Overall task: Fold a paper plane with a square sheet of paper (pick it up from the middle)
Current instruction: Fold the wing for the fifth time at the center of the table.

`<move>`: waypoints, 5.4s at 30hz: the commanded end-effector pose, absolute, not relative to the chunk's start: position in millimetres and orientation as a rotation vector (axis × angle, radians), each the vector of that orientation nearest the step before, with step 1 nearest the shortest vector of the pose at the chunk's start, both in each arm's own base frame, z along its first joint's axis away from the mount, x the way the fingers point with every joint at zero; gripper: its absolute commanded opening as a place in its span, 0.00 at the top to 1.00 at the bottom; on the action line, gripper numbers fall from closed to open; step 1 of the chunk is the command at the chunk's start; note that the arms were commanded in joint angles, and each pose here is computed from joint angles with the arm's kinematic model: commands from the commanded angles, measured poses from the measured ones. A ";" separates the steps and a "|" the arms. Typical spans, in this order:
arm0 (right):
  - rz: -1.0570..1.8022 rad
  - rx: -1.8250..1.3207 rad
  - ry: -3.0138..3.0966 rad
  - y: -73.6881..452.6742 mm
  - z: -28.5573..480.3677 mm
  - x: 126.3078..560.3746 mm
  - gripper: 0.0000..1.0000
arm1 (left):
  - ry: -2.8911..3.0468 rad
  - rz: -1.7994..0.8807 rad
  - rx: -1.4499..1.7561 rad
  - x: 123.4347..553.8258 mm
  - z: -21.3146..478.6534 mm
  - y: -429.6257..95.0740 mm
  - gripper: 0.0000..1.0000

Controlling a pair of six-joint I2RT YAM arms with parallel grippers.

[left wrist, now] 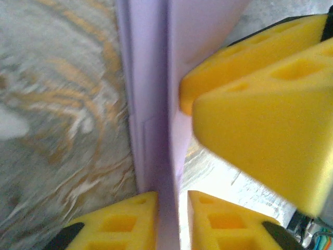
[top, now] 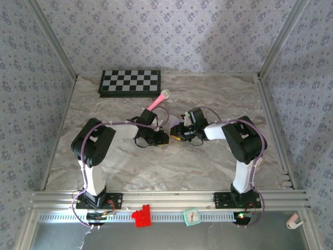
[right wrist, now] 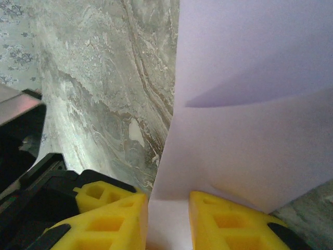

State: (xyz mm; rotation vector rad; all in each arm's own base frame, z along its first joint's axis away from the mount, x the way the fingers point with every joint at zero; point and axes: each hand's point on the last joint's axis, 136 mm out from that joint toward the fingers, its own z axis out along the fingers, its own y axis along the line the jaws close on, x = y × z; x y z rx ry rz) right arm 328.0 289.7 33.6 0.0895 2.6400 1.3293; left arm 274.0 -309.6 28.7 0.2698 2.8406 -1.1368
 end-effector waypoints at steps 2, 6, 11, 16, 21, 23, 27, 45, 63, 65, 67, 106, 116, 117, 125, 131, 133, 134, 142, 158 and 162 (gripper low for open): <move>1.274 0.088 2.717 287.2 15.3 321.3 0.71 | 2.863 -1.018 0.235 267.5 47.7 -289.0 0.72; 1.278 0.076 2.714 288.9 19.2 322.6 0.71 | 2.806 -1.014 0.220 272.7 68.7 -287.1 0.70; 1.275 0.069 2.719 289.5 21.2 323.3 0.71 | 2.715 -1.181 0.215 278.4 90.2 -306.1 0.78; 1.269 0.066 2.732 290.6 20.5 322.7 0.72 | 2.747 -1.239 0.231 274.7 82.5 -318.2 0.86; 1.261 0.060 2.743 291.6 21.0 322.5 0.72 | 2.810 -1.227 0.246 268.4 70.5 -321.2 0.88; 1.260 0.056 2.747 292.0 20.7 321.9 0.72 | 2.834 -1.221 0.243 267.4 65.0 -321.7 0.89; 1.256 0.050 2.753 292.8 21.0 321.2 0.73 | 2.859 -1.226 0.242 266.6 60.1 -325.1 0.89; 1.236 0.052 2.781 293.3 17.4 320.9 0.73 | 2.980 -1.172 0.212 251.8 33.0 -321.0 0.90; 1.250 0.057 2.750 292.5 23.5 321.3 0.72 | 2.869 -1.147 0.103 262.4 71.5 -299.5 0.75; 1.254 0.059 2.744 292.5 24.1 321.4 0.72 | 2.887 -1.153 0.084 259.9 67.4 -299.1 0.73; 1.259 0.061 2.738 292.9 25.2 321.8 0.72 | 2.913 -1.168 0.067 257.5 61.2 -300.4 0.73; 1.344 0.041 2.588 292.5 59.2 330.0 0.68 | 2.932 -0.929 0.409 247.4 37.1 -309.3 0.96; 1.286 0.080 2.559 278.9 65.0 332.0 0.66 | 2.832 -0.888 0.522 249.4 37.6 -308.5 0.98; 1.278 0.085 2.553 277.4 66.6 332.5 0.66 | 2.823 -0.890 0.539 248.5 37.5 -309.3 0.98; 1.208 0.060 2.564 272.9 69.5 333.4 0.63 | 2.744 -0.896 0.618 249.8 36.6 -310.1 0.98; 1.217 0.041 2.581 278.1 66.9 328.2 0.63 | 2.733 -0.896 0.635 246.2 31.2 -308.8 0.98; 1.220 0.033 2.585 279.9 66.6 325.7 0.63 | 2.737 -0.901 0.638 243.5 28.5 -308.8 0.98; 1.223 0.031 2.588 280.3 66.3 324.6 0.63 | 2.736 -0.905 0.641 242.8 28.3 -309.5 0.98; 1.236 0.013 2.602 284.3 63.9 319.6 0.62 | 2.750 -0.912 0.630 241.4 24.0 -310.8 0.98; 1.259 0.042 2.659 288.9 49.7 304.1 0.69 | 2.787 -0.942 0.576 241.5 20.9 -312.4 0.98; 1.255 0.049 2.684 290.3 43.2 299.7 0.71 | 2.789 -0.944 0.572 241.4 20.4 -312.7 0.98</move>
